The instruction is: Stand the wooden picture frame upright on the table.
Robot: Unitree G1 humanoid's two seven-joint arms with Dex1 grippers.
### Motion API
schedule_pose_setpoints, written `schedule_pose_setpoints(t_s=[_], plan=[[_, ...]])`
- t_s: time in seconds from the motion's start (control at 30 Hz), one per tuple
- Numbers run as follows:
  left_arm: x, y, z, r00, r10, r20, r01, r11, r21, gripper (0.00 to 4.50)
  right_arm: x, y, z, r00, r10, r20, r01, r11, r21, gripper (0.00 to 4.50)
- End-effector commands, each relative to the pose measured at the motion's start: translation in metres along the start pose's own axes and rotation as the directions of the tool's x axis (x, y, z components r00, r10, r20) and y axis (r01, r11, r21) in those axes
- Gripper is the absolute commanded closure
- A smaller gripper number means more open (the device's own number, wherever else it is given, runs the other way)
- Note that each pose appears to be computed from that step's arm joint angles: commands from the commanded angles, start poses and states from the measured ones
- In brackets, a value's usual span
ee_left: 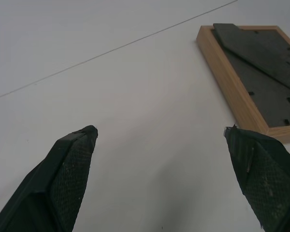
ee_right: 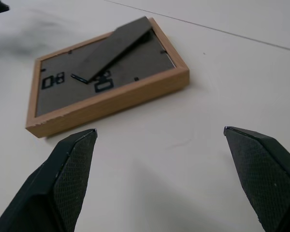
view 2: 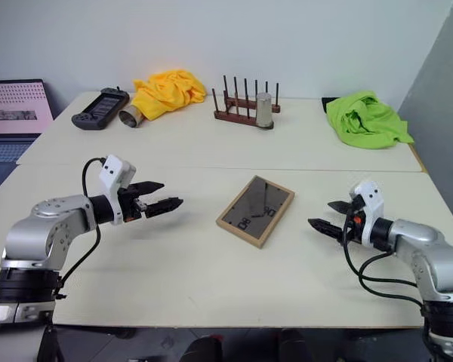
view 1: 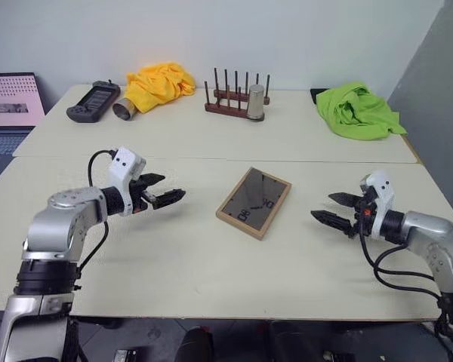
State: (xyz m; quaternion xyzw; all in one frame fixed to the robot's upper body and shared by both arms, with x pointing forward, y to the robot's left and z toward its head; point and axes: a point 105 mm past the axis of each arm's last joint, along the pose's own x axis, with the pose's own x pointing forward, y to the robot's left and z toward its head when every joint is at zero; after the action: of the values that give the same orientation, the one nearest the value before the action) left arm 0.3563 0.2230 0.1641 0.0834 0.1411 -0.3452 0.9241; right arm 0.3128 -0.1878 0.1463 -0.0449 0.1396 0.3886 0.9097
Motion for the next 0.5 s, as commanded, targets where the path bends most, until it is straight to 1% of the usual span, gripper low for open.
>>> schedule_pose_setpoints(t_s=[0.03,0.13,0.23,0.47,0.5], plan=[[0.0,0.007,0.009,1.0,0.014,0.006,-0.014,0.999,0.049,0.0,-0.002,0.0,0.005,1.0,0.006,-0.001,-0.006,0.999,-0.034,0.03],[0.003,0.006,0.014,1.0,0.008,0.015,-0.009,0.998,0.054,0.0,-0.003,-0.002,0.009,1.0,-0.009,0.014,0.009,0.999,-0.033,0.03],[0.007,0.011,0.012,0.999,0.039,0.014,-0.04,0.998,0.058,0.0,-0.004,-0.005,0.009,0.999,-0.036,0.018,0.036,0.998,-0.043,0.03],[0.01,0.006,0.013,0.999,0.009,0.032,-0.01,0.999,0.038,0.0,-0.003,-0.005,0.008,0.998,-0.053,0.02,0.054,0.998,-0.043,0.03],[0.01,0.006,0.013,0.999,0.003,0.033,-0.004,0.999,0.037,0.18,-0.002,-0.006,0.009,0.998,-0.057,0.027,0.058,0.998,-0.039,0.01]])
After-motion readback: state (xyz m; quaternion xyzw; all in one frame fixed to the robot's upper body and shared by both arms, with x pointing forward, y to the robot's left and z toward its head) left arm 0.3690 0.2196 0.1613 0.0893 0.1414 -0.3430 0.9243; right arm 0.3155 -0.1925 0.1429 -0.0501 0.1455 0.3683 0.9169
